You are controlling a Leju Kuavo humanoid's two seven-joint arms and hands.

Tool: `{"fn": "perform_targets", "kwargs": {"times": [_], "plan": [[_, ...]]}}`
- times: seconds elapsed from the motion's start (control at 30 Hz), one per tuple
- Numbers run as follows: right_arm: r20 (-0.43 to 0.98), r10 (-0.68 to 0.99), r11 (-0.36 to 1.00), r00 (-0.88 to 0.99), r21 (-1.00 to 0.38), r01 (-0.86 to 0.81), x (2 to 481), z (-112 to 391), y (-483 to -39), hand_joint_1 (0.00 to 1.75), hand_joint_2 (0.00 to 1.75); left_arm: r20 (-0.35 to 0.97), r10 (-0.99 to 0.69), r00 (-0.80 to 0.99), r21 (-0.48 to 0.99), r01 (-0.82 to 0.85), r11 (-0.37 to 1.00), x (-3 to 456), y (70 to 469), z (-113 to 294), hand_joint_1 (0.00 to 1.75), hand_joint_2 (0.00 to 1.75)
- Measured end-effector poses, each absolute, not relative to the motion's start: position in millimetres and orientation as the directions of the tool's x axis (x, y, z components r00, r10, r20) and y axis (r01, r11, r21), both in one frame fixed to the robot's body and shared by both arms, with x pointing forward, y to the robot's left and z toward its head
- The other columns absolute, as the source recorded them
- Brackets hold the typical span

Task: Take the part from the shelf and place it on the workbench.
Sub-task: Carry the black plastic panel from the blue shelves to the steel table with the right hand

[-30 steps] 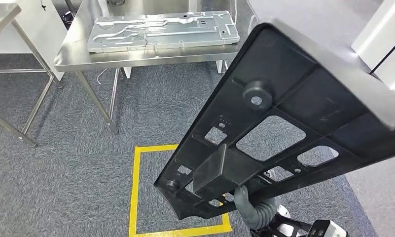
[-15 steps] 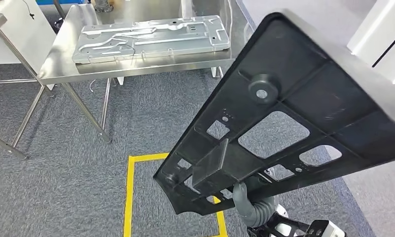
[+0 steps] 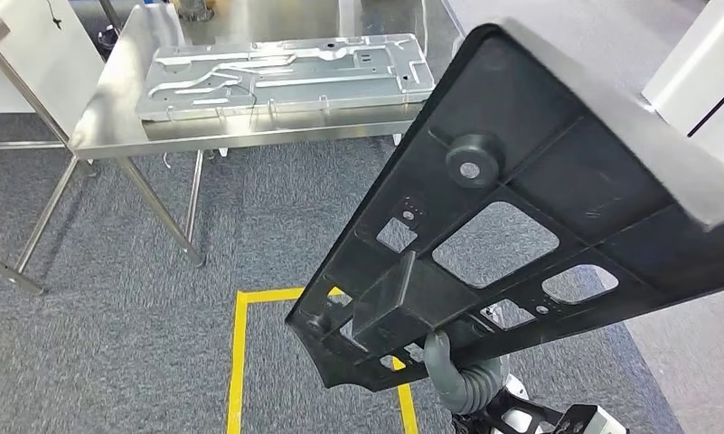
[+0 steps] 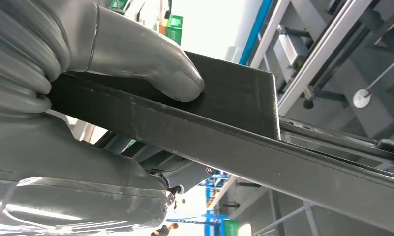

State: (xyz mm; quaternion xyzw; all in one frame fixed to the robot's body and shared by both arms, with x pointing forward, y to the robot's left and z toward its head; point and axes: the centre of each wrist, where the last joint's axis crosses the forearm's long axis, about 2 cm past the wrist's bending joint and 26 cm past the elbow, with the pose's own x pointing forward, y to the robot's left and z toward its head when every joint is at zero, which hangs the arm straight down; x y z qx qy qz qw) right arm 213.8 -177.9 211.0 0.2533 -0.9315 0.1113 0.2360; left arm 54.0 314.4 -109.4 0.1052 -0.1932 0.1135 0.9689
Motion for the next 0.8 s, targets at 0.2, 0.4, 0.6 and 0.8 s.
{"fn": "perform_targets", "kwargs": {"times": [0.2, 0.4, 0.6, 0.8], "plan": [[0.482, -0.413, 0.853, -0.773, -0.093, -0.513, 221, 216, -176, 1.75, 1.75, 0.405, 0.177, 0.897, 0.154, -0.258, 0.954, 58, 314, -109, 0.0, 1.75], [0.473, -0.424, 0.85, -0.772, -0.087, -0.52, 229, 219, -174, 1.75, 1.75, 0.403, 0.179, 0.897, 0.145, -0.256, 0.956, 56, 315, -109, 0.0, 1.75], [0.455, -0.435, 0.846, -0.777, -0.089, -0.526, 245, 227, -171, 1.75, 1.75, 0.406, 0.178, 0.896, 0.149, -0.258, 0.955, 54, 318, -109, 0.0, 1.75], [0.433, -0.447, 0.843, -0.783, -0.09, -0.53, 260, 237, -168, 1.75, 1.75, 0.408, 0.181, 0.895, 0.151, -0.261, 0.953, 54, 320, -109, 0.0, 1.75]]}}
